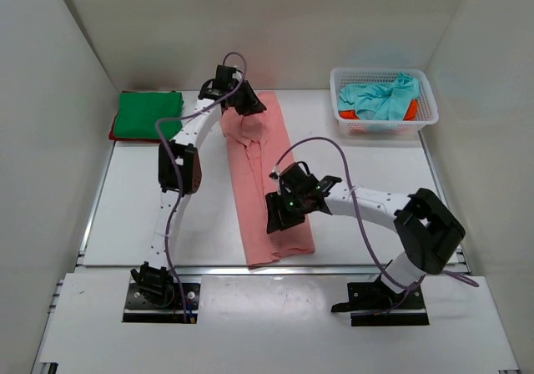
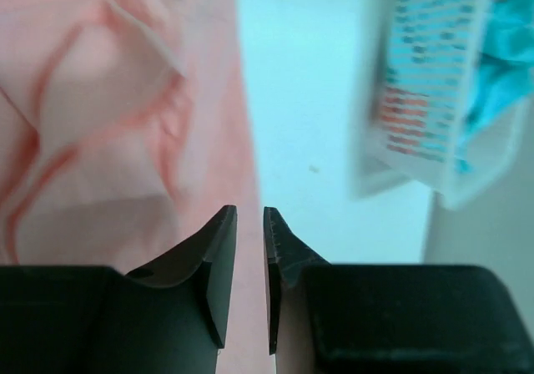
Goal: Fold and stack the t-shirts
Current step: Rotate the tshirt 90 degrees, then grab the bottom of the folded rectangular tshirt with both arms, then fold the folded rectangular tshirt in 1/3 of the way
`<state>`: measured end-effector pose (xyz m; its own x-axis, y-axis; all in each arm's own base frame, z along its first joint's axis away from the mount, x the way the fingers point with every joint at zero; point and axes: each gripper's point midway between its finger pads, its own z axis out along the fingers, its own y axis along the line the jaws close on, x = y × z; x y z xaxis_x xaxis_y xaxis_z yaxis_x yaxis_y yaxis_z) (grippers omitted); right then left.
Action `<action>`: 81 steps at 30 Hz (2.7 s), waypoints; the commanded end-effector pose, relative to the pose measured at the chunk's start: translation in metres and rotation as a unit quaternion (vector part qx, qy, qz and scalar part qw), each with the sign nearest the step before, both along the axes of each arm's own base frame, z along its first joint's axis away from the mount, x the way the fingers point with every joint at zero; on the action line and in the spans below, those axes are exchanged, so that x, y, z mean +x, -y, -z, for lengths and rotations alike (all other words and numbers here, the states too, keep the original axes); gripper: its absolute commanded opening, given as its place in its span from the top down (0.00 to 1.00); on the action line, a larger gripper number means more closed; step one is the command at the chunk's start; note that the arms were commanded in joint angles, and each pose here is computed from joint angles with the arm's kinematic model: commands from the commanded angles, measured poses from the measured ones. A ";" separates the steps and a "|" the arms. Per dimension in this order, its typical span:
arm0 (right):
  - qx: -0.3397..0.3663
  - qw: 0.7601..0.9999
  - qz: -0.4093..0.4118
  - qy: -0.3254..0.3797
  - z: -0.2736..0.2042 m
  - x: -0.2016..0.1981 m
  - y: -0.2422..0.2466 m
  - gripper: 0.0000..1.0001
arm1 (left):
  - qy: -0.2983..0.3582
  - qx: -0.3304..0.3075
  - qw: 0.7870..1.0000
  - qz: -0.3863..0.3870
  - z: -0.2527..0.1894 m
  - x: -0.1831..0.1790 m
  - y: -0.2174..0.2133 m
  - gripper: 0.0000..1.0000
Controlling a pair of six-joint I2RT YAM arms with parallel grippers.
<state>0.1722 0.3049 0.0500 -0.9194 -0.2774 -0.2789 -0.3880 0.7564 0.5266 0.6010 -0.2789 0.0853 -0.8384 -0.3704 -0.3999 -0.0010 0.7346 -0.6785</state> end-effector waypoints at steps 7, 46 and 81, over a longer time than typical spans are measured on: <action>-0.047 0.989 0.061 0.125 -0.064 0.051 0.077 0.38 | 0.036 -0.003 0.999 0.019 -0.146 -0.132 -0.042 0.34; -0.033 0.995 0.086 -0.047 0.037 -0.046 0.109 0.93 | -0.227 0.158 0.960 0.044 0.076 -0.494 -0.074 0.91; 0.013 0.998 0.056 -0.034 -0.062 0.152 0.070 1.00 | -0.204 0.049 0.978 -0.012 -0.017 -0.287 -0.098 0.89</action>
<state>0.3027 0.2340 0.1009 -0.9650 -0.1755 -0.1947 -0.2565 0.7848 0.5642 0.2947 -0.1876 0.0841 -0.9257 -0.3775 -0.0231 -0.3113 0.7951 -0.5204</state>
